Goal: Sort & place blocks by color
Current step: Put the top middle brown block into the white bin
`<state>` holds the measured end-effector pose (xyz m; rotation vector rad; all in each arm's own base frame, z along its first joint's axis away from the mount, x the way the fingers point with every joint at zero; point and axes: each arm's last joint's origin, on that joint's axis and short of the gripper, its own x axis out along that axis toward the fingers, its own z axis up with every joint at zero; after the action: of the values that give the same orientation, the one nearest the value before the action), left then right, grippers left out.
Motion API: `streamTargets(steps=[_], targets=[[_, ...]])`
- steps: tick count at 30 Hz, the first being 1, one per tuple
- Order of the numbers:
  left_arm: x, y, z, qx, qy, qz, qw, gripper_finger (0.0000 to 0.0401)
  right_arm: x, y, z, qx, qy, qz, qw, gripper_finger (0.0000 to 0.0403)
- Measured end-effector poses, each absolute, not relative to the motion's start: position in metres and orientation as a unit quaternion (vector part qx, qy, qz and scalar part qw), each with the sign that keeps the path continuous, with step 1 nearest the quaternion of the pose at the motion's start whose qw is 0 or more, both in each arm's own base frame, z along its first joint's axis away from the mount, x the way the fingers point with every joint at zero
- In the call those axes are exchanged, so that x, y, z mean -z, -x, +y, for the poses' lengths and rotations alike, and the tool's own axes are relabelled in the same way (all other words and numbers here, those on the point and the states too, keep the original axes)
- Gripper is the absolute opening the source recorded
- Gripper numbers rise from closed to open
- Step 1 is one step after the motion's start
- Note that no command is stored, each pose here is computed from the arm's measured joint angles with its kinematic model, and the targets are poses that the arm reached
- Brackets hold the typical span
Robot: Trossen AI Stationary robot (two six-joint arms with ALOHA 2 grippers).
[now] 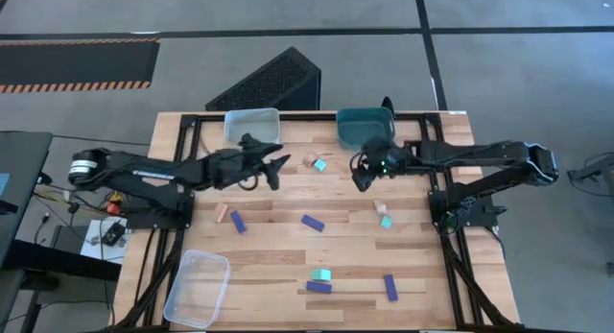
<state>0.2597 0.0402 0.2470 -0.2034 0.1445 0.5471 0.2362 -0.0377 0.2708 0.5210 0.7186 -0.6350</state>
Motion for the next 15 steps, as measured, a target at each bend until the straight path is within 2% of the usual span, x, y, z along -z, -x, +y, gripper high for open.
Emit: streamTargets(steps=[8,15], targets=[[-0.238,-0.323,0.078,-0.301,0.119,0.226,0.919,0.0251,-0.287,-0.219,-0.034,0.318,-0.266,0.304,0.858,0.0249],[-0.214,-0.373,0.114,-0.26,0.151,0.316,0.9,0.0265,-0.3,-0.197,-0.033,0.339,-0.266,0.282,0.857,0.0249]])
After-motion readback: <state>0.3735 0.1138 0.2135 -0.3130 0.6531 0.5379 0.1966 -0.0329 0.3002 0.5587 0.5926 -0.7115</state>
